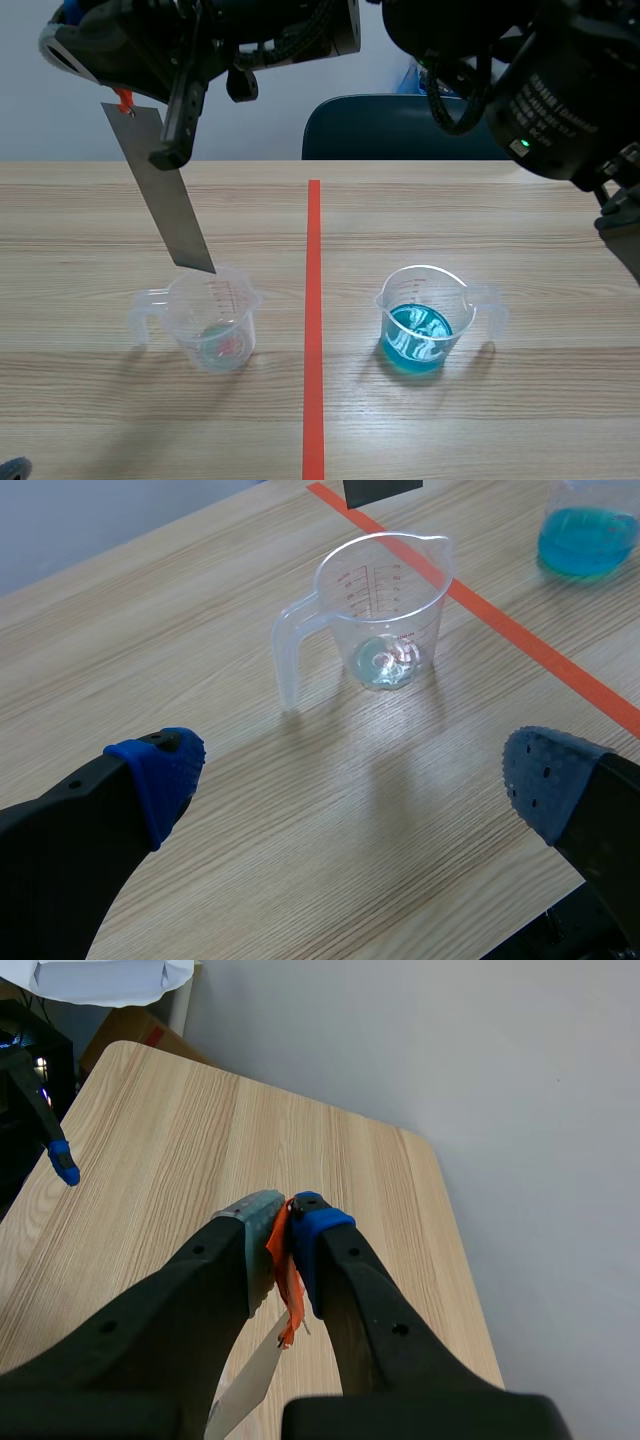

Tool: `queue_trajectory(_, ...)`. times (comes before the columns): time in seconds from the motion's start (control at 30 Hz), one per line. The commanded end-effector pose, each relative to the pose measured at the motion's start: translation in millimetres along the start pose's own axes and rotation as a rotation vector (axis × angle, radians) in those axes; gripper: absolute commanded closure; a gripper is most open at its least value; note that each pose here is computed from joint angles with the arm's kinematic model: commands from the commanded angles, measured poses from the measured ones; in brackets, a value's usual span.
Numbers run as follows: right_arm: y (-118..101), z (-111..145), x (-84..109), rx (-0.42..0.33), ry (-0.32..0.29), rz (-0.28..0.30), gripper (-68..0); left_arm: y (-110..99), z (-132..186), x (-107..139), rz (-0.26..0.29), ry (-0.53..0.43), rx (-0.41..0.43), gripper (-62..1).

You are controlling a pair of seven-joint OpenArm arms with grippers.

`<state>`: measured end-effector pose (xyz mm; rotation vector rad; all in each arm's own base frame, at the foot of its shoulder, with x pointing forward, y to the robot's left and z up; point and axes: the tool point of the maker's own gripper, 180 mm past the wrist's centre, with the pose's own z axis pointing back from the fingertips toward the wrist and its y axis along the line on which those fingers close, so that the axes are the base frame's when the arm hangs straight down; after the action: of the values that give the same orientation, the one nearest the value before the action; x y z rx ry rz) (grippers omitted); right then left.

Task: Do the redox reaction experiment

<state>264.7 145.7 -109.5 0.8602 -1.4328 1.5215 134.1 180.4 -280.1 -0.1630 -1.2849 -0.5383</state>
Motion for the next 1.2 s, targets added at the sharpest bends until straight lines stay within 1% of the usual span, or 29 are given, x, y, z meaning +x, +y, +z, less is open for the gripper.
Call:
queue_trajectory(0.0,-0.2,0.3,10.3,0.008,-0.026,0.021,-0.6,-0.8,-2.8,10.9,0.005,-0.04,0.002,-62.3)
queue_trajectory(0.97,-0.3,0.2,10.5,0.008,-0.026,0.022,-0.6,-0.8,-2.9,10.8,0.005,-0.04,0.002,-62.3)
queue_trajectory(1.17,0.1,-1.5,9.4,0.009,-0.014,0.022,-0.6,-0.7,-2.9,10.1,0.005,-0.035,0.003,-62.3)
